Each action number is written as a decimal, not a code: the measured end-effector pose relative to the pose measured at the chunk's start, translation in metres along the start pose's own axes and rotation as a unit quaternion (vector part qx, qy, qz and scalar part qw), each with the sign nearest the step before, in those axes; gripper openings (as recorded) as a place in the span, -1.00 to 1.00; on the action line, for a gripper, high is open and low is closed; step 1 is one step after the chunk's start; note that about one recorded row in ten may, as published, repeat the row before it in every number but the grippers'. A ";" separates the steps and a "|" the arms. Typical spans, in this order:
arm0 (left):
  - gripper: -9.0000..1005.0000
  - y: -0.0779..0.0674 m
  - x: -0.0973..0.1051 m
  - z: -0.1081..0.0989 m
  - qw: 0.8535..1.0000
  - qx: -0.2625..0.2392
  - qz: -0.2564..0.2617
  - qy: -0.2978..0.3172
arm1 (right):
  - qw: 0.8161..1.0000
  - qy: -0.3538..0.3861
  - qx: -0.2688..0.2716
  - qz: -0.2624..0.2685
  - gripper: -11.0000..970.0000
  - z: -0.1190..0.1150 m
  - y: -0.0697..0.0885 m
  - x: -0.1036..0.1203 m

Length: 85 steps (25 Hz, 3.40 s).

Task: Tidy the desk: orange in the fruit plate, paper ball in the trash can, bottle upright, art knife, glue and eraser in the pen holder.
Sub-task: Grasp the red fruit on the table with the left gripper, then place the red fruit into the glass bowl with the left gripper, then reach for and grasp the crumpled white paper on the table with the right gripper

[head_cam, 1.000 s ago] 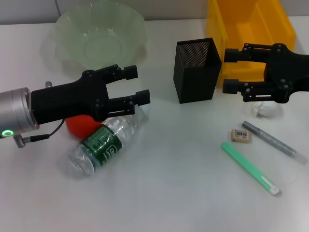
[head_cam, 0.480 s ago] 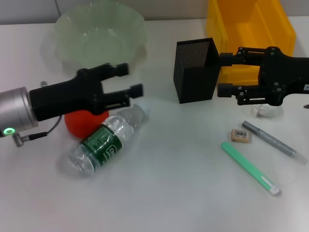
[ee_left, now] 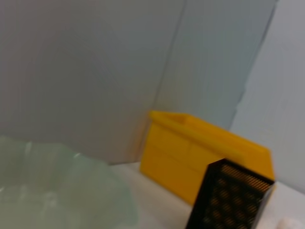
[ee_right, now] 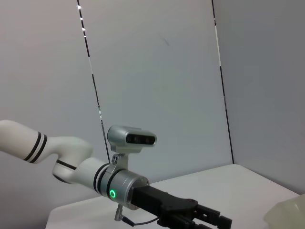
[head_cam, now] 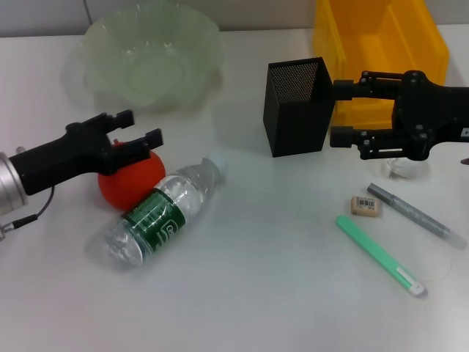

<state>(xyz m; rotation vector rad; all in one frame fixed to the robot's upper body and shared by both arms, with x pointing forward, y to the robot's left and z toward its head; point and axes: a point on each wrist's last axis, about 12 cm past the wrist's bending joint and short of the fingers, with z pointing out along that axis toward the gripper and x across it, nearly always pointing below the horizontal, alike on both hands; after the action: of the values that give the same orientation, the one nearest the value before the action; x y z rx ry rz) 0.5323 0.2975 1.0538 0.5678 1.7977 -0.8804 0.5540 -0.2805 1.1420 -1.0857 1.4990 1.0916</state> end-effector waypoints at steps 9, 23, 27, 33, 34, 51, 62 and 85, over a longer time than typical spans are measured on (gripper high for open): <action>0.57 0.005 0.020 -0.010 0.998 -0.053 -0.023 0.019 | 1.000 0.001 0.000 -0.008 0.60 0.000 0.000 -0.001; 0.54 0.003 0.027 -0.005 0.997 -0.058 -0.033 0.032 | 1.000 0.001 0.001 -0.013 0.59 -0.001 0.000 0.000; 0.38 0.003 0.027 -0.004 0.997 -0.058 -0.033 0.032 | 1.000 0.000 0.002 -0.015 0.59 -0.002 0.000 0.001; -0.03 0.002 0.026 0.001 0.998 -0.050 -0.021 0.043 | 1.000 -0.001 0.004 -0.016 0.59 -0.003 0.001 0.002; -0.12 0.002 0.025 0.003 0.998 -0.045 -0.016 0.047 | 1.000 -0.001 0.005 -0.016 0.59 -0.003 0.001 0.002; -0.63 0.009 -0.061 0.028 0.990 -0.039 0.089 -0.105 | 1.000 -0.014 0.003 -0.010 0.59 0.004 0.004 0.005; -0.76 0.040 -0.099 0.106 0.964 -0.216 0.152 -0.019 | 1.000 -0.025 -0.002 0.001 0.59 0.012 0.010 0.010; 0.55 -0.017 -0.059 0.039 0.980 0.029 0.059 -0.188 | 0.993 0.011 0.074 0.088 0.59 0.024 -0.009 -0.013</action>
<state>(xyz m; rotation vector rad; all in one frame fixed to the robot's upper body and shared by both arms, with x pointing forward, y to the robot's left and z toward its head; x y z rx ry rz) 0.5651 0.2575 1.1045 0.5018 1.3859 -0.8944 0.5698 -0.2572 1.1502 -0.8793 1.6896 1.0720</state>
